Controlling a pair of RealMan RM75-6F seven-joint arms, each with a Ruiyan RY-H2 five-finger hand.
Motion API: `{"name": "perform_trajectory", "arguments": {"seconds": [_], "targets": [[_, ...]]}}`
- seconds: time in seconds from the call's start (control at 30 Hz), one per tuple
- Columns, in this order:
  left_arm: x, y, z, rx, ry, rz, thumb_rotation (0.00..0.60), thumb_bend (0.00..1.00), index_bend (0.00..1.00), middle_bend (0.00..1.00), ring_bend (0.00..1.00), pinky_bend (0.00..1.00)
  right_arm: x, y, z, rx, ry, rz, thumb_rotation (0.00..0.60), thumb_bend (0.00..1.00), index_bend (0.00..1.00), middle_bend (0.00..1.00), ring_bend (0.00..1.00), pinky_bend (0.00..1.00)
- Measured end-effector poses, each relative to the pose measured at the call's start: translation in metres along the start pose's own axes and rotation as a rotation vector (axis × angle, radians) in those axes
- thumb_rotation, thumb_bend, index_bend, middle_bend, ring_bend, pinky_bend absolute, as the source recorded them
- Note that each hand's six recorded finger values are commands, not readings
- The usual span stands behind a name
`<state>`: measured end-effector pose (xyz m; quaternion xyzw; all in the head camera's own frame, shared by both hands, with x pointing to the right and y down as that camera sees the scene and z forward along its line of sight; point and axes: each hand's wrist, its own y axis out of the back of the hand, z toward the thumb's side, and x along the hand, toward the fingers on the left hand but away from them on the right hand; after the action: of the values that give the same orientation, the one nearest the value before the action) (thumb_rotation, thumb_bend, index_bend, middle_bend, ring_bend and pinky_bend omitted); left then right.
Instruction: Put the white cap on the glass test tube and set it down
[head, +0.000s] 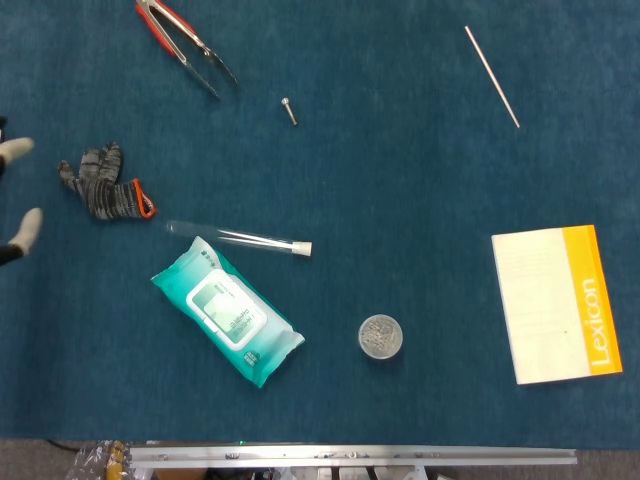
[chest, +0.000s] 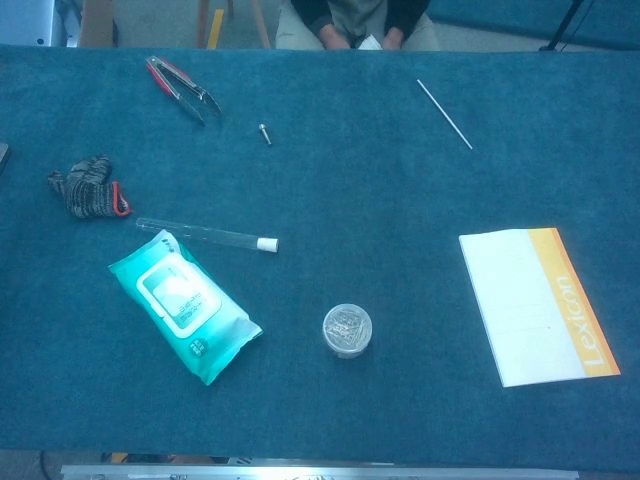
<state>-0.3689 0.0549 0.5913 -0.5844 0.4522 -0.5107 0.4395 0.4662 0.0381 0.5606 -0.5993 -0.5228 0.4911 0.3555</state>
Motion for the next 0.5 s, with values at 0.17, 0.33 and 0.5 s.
{"name": "perform_trajectory", "arguments": {"seconds": [0.17,0.33,0.5], "targets": [[-0.029,0.006,-0.019,0.022,0.063,0.027,0.528,0.33,0.22,0.12,0.00,0.14,0.021,0.005,-0.017,0.013,-0.054,-0.030,0.600,0.33,0.46,0.24,0.06,0.18],[-0.048,0.007,-0.028,0.031,0.097,0.030,0.533,0.33,0.22,0.12,0.00,0.14,0.030,0.004,-0.025,0.003,-0.086,-0.033,0.600,0.33,0.46,0.24,0.06,0.18],[-0.052,0.007,-0.030,0.036,0.104,0.028,0.539,0.33,0.22,0.13,0.00,0.14,0.032,0.003,-0.028,-0.013,-0.093,-0.038,0.600,0.33,0.46,0.24,0.06,0.17]]}}
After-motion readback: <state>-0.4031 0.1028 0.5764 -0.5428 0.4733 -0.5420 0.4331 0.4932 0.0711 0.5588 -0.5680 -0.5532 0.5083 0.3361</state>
